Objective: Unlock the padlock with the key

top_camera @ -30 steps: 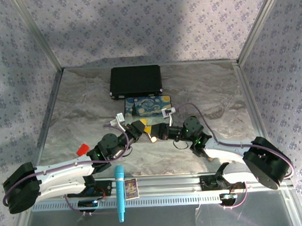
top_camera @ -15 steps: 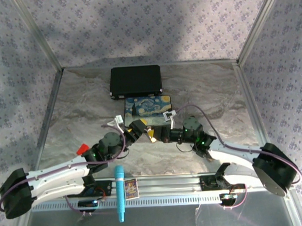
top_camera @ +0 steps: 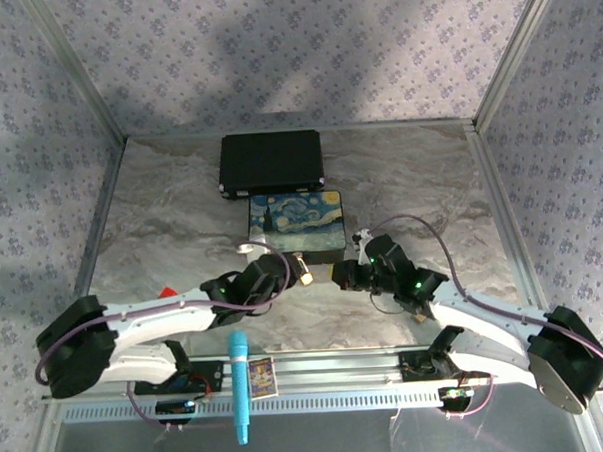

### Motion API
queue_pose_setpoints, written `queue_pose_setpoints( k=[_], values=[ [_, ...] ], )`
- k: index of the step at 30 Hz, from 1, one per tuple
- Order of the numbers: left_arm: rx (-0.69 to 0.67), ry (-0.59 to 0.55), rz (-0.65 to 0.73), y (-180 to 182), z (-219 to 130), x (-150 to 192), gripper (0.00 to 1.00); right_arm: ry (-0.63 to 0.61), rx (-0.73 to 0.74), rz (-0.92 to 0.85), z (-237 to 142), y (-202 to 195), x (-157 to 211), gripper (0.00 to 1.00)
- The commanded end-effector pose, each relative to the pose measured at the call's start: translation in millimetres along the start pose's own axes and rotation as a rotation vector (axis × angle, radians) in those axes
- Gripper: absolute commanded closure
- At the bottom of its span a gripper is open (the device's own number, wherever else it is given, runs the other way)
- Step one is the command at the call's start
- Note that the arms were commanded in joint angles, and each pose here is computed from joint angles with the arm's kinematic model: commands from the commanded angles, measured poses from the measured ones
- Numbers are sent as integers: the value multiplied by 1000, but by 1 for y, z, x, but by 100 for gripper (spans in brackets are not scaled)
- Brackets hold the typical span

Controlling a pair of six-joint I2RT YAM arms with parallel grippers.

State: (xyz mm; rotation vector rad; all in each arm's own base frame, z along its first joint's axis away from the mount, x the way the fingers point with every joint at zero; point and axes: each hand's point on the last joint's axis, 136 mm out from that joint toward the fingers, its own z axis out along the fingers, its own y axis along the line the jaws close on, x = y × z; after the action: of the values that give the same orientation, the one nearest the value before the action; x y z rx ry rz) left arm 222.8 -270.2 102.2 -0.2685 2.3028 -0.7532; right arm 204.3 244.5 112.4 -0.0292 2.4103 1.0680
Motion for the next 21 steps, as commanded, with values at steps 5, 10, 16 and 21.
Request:
queue_pose_setpoints(
  k=[5,10,16,21],
  values=[
    [-57,0,126,-11,29,9,41,4,96,-3,-2,-29,11,100],
    [-109,21,121,-3,51,22,40,4,91,-7,-3,-28,12,100],
    [-156,12,146,6,63,26,43,6,92,-4,-3,-29,13,100],
    [-201,36,171,11,63,32,52,6,96,12,-1,-35,17,100]
  ],
)
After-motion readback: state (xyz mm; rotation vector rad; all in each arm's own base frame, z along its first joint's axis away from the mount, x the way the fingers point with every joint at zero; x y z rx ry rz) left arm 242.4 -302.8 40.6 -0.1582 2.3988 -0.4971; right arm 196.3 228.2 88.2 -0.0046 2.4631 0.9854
